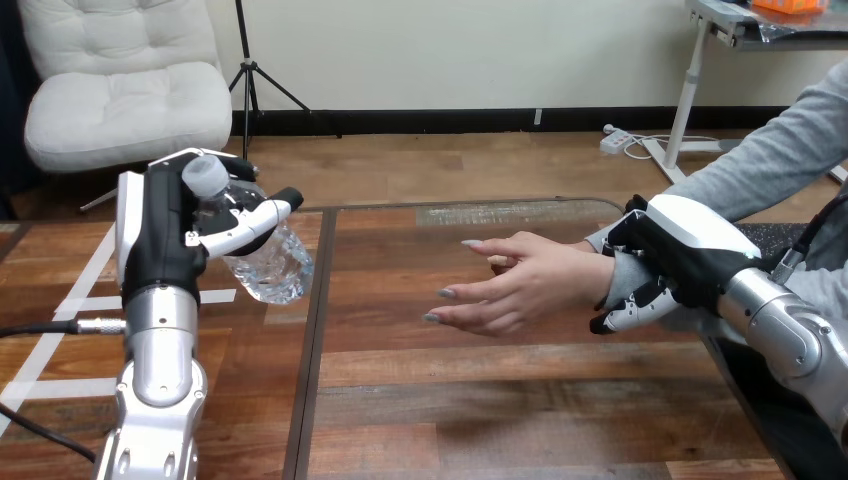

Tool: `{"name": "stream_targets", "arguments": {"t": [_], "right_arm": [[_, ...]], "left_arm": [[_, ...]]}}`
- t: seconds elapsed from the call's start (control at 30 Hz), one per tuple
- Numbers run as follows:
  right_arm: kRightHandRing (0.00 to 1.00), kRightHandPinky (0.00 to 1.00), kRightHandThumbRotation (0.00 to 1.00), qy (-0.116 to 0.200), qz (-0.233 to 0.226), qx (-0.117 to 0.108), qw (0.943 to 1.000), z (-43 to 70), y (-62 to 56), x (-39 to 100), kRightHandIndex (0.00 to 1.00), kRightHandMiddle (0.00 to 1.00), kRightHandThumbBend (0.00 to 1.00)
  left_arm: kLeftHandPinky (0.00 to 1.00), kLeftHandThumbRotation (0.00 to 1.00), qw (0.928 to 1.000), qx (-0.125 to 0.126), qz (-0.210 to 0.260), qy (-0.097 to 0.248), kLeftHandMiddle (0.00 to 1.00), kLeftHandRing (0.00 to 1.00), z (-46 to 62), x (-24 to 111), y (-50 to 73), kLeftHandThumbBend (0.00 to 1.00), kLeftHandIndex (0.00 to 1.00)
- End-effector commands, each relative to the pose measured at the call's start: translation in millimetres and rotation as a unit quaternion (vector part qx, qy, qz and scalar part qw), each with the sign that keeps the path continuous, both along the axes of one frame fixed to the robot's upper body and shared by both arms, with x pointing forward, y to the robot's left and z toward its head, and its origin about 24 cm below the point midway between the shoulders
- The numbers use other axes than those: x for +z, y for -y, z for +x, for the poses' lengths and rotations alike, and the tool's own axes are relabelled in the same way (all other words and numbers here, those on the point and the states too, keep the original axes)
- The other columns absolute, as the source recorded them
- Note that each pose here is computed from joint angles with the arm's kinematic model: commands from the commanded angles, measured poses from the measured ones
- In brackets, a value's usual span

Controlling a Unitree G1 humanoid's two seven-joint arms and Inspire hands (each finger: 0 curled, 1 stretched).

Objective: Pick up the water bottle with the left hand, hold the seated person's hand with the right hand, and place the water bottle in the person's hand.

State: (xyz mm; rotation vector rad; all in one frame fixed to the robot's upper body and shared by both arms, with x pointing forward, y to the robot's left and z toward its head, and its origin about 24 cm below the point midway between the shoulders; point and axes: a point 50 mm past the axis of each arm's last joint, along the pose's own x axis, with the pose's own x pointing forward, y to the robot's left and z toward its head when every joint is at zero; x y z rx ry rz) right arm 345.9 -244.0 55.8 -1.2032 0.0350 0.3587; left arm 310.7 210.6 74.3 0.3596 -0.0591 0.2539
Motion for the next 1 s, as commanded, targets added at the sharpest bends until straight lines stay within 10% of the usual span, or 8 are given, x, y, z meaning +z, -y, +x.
{"name": "stream_targets", "arguments": {"t": [0.0, 0.97], "right_arm": [[0.26, 0.21, 0.00, 0.038, 0.034, 0.005, 0.9987, 7.8, -9.1, 15.5, 0.35, 0.32, 0.74], [0.28, 0.23, 0.00, 0.043, 0.039, 0.010, 0.9983, 8.2, -13.5, 17.5, 0.36, 0.34, 0.75]], "left_arm": [[0.37, 0.00, 0.9976, -0.031, 0.011, 0.060, 0.48, 0.44, 9.1, 30.1, 11.3, 0.68, 0.46], [0.36, 0.00, 0.9890, -0.144, 0.005, 0.036, 0.45, 0.42, 22.5, 31.5, 46.5, 0.68, 0.44]]}}
